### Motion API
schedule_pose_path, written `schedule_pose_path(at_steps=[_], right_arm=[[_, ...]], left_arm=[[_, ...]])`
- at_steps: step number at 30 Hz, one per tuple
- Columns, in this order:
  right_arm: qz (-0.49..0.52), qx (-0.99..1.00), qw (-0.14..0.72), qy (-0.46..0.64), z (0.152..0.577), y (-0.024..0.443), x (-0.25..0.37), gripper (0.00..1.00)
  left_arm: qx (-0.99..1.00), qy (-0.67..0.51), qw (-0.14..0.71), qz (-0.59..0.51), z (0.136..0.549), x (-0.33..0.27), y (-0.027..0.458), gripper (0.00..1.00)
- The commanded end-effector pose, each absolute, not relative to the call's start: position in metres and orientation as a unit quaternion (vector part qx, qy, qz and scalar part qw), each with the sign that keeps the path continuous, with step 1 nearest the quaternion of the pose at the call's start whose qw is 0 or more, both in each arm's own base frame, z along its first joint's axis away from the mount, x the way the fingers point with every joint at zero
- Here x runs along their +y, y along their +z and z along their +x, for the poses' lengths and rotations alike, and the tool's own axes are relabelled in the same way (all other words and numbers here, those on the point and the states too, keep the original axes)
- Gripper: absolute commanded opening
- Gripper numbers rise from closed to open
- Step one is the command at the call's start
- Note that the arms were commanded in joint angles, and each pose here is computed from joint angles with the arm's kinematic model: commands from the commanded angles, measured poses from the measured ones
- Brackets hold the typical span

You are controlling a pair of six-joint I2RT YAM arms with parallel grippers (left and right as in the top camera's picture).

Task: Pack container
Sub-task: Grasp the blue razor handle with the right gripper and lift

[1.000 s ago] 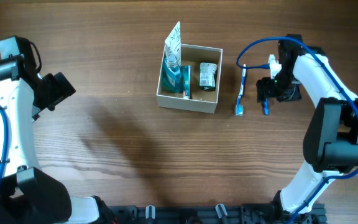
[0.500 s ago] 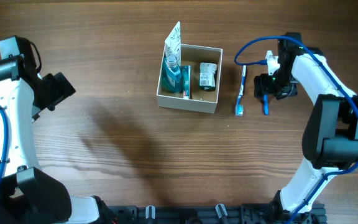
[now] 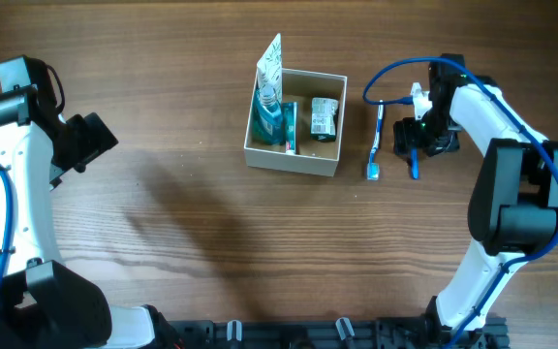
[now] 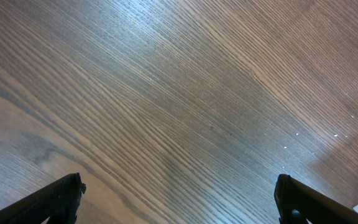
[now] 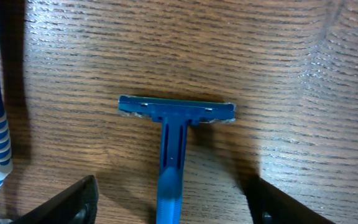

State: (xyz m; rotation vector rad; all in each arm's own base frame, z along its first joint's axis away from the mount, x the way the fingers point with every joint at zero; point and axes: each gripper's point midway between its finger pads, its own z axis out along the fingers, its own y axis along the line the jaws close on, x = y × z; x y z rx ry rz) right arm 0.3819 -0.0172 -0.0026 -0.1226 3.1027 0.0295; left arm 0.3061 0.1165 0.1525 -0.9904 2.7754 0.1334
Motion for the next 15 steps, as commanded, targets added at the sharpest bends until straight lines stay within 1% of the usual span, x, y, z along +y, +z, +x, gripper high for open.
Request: schedule_pose_path(at_steps=[1, 2, 3, 4, 5, 8, 9, 12, 15], right_arm=[[-0.039, 0.999, -0.002, 0.019, 0.374, -0.017, -0.012, 0.61], [-0.039, 0.999, -0.002, 0.019, 0.374, -0.017, -0.012, 0.50], [-0.039, 0.999, -0.002, 0.019, 0.374, -0.017, -0.012, 0.44], [-0.038, 0.999, -0.004, 0.020, 0.373, -0.017, -0.012, 0.36], [-0.029, 0.999, -0.007, 0.019, 0.372, -0.017, -0.012, 0.22], [-0.011, 1.000, -0.006, 0.018, 0.373, -0.015, -0.013, 0.07], [-0.002, 1.000, -0.005, 0.018, 0.374, -0.013, -0.013, 0.04], [0.016, 1.000, 0.005, 0.017, 0.386, 0.001, -0.013, 0.04], [0.017, 0.999, 0.025, 0.019, 0.402, 0.027, -0.013, 0.04]], left_arm=[[0.935, 0.041, 0.094, -0.340, 0.305, 0.117, 0.151, 1.00], [0.935, 0.041, 0.094, -0.340, 0.305, 0.117, 0.151, 1.00], [0.935, 0.041, 0.094, -0.340, 0.305, 0.117, 0.151, 1.00], [0.935, 0.041, 0.094, -0.340, 0.305, 0.117, 0.151, 1.00], [0.935, 0.041, 0.094, -0.340, 0.305, 0.117, 0.151, 1.00], [0.935, 0.041, 0.094, -0.340, 0.305, 0.117, 0.151, 1.00], [0.935, 0.041, 0.094, -0.340, 0.305, 0.117, 0.151, 1.00], [0.935, 0.041, 0.094, -0.340, 0.305, 0.117, 0.151, 1.00], [0.935, 0.041, 0.094, -0.340, 0.305, 0.117, 0.151, 1.00]])
